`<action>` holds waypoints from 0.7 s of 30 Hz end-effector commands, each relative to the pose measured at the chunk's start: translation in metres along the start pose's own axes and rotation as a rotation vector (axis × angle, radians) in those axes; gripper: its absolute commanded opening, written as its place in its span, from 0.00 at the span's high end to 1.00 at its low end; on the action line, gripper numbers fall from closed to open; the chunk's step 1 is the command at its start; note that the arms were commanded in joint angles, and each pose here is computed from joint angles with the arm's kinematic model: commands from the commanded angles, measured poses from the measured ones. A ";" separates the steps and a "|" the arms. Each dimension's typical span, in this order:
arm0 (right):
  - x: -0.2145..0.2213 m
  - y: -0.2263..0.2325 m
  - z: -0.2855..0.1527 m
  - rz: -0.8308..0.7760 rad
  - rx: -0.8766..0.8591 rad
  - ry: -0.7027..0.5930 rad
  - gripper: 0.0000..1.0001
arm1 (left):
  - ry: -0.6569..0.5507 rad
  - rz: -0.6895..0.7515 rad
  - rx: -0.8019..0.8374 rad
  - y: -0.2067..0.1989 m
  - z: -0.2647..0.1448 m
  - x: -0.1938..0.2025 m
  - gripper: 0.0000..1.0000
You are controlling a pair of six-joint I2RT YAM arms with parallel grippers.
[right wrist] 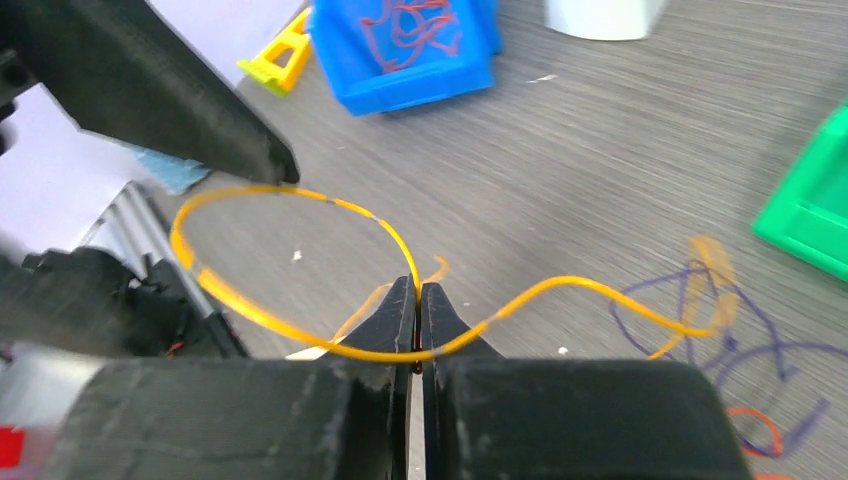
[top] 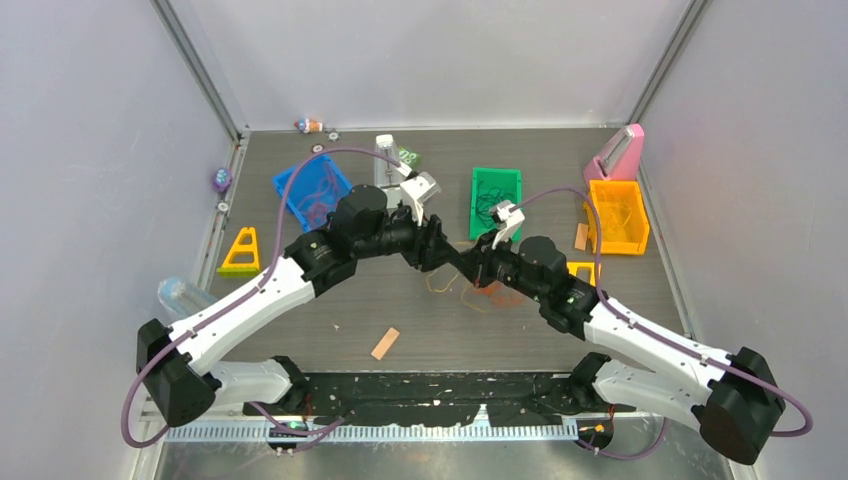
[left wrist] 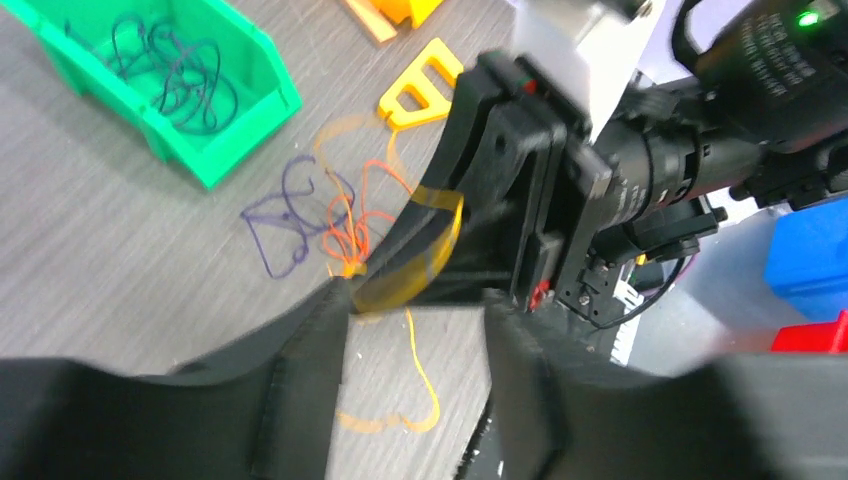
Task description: Untangle the cables
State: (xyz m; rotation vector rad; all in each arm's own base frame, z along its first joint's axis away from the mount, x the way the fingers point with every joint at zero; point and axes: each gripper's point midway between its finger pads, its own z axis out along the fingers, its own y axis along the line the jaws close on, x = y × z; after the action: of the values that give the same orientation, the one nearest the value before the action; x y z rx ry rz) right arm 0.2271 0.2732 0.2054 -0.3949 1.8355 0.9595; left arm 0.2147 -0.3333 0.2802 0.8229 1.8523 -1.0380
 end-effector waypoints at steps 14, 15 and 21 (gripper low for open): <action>-0.099 -0.172 -0.100 0.084 0.782 -0.142 0.95 | -0.205 -0.055 -0.330 0.060 -0.059 0.031 0.00; -0.103 -0.179 -0.105 0.094 0.813 -0.150 0.95 | -0.212 -0.049 -0.334 0.062 -0.060 0.033 0.00; -0.147 -0.223 -0.140 0.121 1.020 -0.233 0.95 | -0.247 -0.006 -0.374 0.080 -0.056 0.059 0.01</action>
State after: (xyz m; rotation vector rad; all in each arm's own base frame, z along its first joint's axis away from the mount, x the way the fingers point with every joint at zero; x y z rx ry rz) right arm 0.3364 0.0367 0.2342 0.3524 1.9402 0.1616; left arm 0.2199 -0.2450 0.2116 0.5060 1.8749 -0.7717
